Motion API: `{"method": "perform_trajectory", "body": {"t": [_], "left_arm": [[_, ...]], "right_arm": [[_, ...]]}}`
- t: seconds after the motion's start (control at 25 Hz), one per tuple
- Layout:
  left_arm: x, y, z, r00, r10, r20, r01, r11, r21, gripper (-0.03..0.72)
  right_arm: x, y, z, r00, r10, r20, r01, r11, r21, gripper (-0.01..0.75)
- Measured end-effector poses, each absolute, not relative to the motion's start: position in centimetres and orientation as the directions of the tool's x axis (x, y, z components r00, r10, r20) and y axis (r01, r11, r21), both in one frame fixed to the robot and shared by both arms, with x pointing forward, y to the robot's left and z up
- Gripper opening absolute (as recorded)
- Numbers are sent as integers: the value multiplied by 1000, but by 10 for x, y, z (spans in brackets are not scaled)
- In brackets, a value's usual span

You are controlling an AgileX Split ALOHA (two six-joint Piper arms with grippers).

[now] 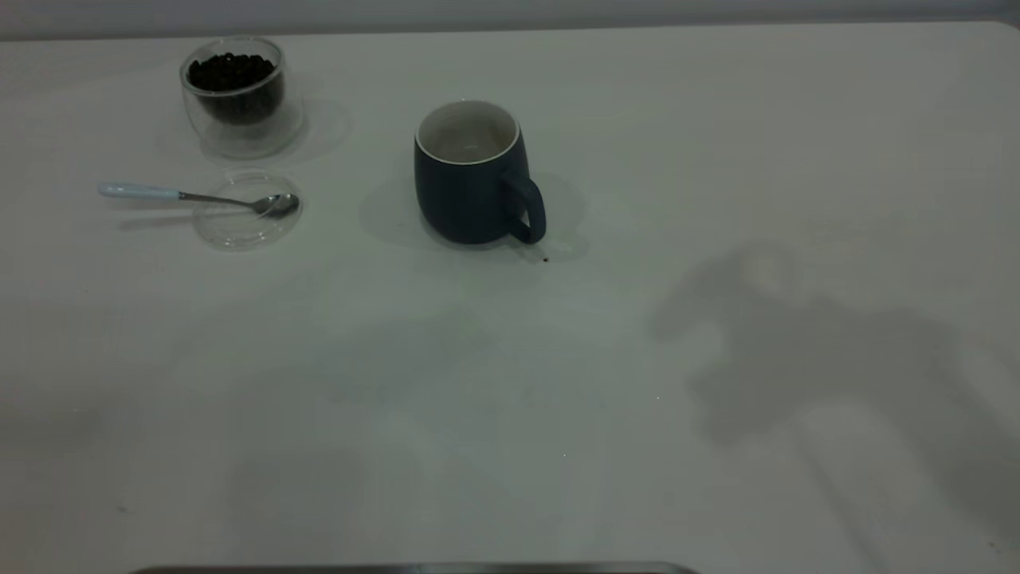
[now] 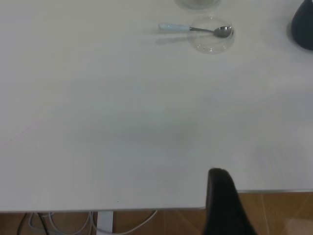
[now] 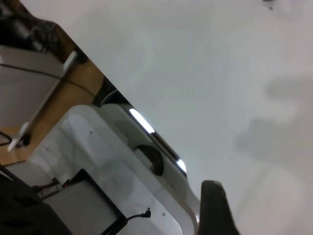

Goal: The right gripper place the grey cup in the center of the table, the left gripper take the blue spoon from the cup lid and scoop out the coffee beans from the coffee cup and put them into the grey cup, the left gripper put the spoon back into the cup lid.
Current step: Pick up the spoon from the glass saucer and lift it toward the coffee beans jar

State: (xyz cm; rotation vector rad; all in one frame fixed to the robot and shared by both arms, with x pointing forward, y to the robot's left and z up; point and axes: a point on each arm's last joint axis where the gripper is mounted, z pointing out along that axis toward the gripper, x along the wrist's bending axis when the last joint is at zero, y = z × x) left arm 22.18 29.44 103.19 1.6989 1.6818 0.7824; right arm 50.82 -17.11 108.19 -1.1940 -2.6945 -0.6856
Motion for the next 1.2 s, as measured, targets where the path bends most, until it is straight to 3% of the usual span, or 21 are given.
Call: {"method": "perform_trajectory", "body": {"t": [0.16, 0.56, 0.88, 1.2], "left_arm": [[222, 294, 1032, 16, 1000, -12, 635, -1, 772, 499], [222, 294, 1032, 16, 1000, -12, 635, -1, 772, 499], [222, 294, 1032, 16, 1000, -12, 636, -1, 772, 499], [222, 294, 1032, 16, 1000, -12, 635, -1, 772, 499]], "right_arm": [[456, -188, 1093, -662, 695, 281, 742, 556, 375, 461], [342, -230, 1043, -653, 712, 260, 752, 567, 335, 457], [282, -259, 1036, -598, 797, 88, 667, 434, 606, 457], [242, -287, 1040, -285, 958, -40, 559, 200, 805, 457]]}}
